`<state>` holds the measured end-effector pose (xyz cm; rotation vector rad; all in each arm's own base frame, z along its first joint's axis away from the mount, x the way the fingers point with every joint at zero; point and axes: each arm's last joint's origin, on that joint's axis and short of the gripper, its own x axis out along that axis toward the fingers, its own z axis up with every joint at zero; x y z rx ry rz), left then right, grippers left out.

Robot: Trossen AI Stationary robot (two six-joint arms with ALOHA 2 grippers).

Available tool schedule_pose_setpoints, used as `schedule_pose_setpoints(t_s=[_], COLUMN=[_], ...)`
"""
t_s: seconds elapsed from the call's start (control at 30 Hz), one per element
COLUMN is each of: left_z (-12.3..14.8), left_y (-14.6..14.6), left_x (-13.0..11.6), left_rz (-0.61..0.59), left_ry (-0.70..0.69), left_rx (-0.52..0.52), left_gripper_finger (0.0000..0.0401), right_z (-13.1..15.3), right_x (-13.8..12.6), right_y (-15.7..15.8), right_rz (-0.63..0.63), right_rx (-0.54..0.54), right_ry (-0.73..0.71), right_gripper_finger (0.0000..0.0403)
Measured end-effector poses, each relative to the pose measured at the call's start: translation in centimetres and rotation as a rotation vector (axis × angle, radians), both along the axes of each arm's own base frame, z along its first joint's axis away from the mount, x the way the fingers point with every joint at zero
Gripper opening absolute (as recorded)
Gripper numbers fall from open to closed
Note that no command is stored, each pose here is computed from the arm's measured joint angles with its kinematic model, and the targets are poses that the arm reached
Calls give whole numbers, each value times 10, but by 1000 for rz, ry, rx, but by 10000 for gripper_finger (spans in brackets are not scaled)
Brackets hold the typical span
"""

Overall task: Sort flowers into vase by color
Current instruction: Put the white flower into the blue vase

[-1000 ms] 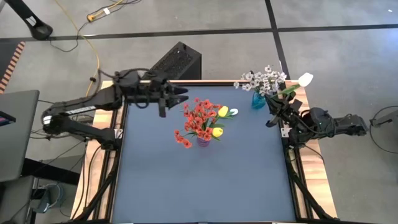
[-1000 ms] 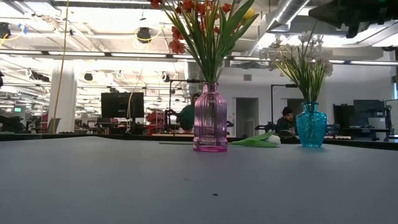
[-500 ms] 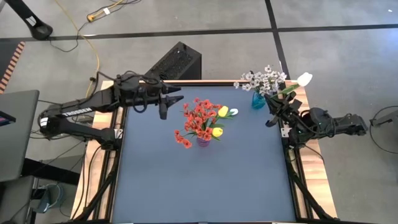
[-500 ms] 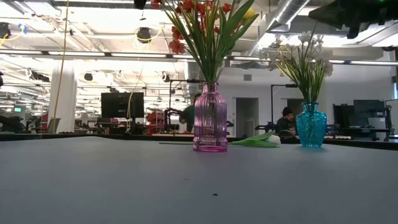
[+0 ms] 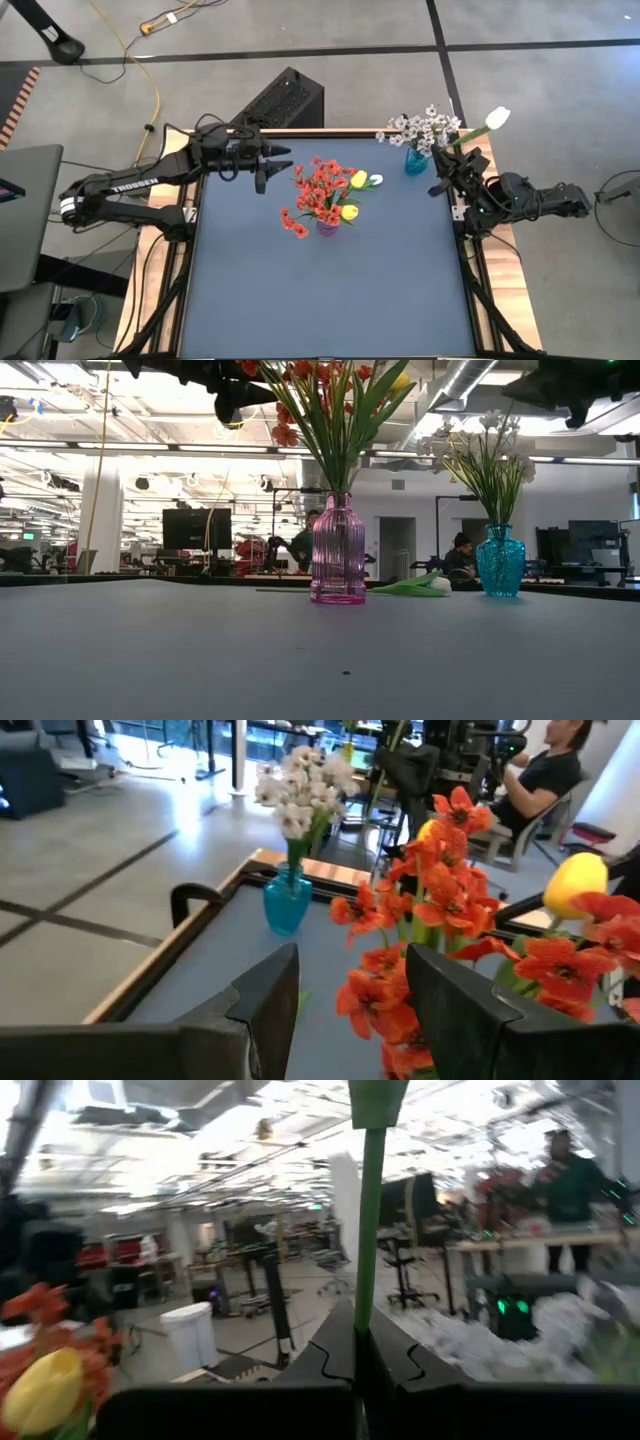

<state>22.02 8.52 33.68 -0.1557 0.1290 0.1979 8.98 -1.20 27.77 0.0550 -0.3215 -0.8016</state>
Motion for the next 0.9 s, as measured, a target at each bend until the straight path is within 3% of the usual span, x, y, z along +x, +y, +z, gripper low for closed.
schedule_pose_setpoints(t_s=[0.13,0.33,0.5,0.7,0.9], left_z=[1,-7,-12,-11,-9], left_y=[8,26,41,55,59], left_x=[-1,-1,0,1,3], left_rz=[21,4,-3,15,37], left_ry=[-5,18,10,-63,-118], left_rx=[50,17,-4,-69,-138], left_gripper_finger=[174,174,174,174,174], right_z=[-1,-4,-8,0,10], right_x=[-1,5,10,15,8], right_y=[-1,-1,-4,-9,-13], right_rz=[-49,-51,-179,-102,-129], right_rx=[77,153,198,88,4], right_ry=[-46,-95,-83,-93,-134], right_gripper_finger=[24,24,24,24,24])
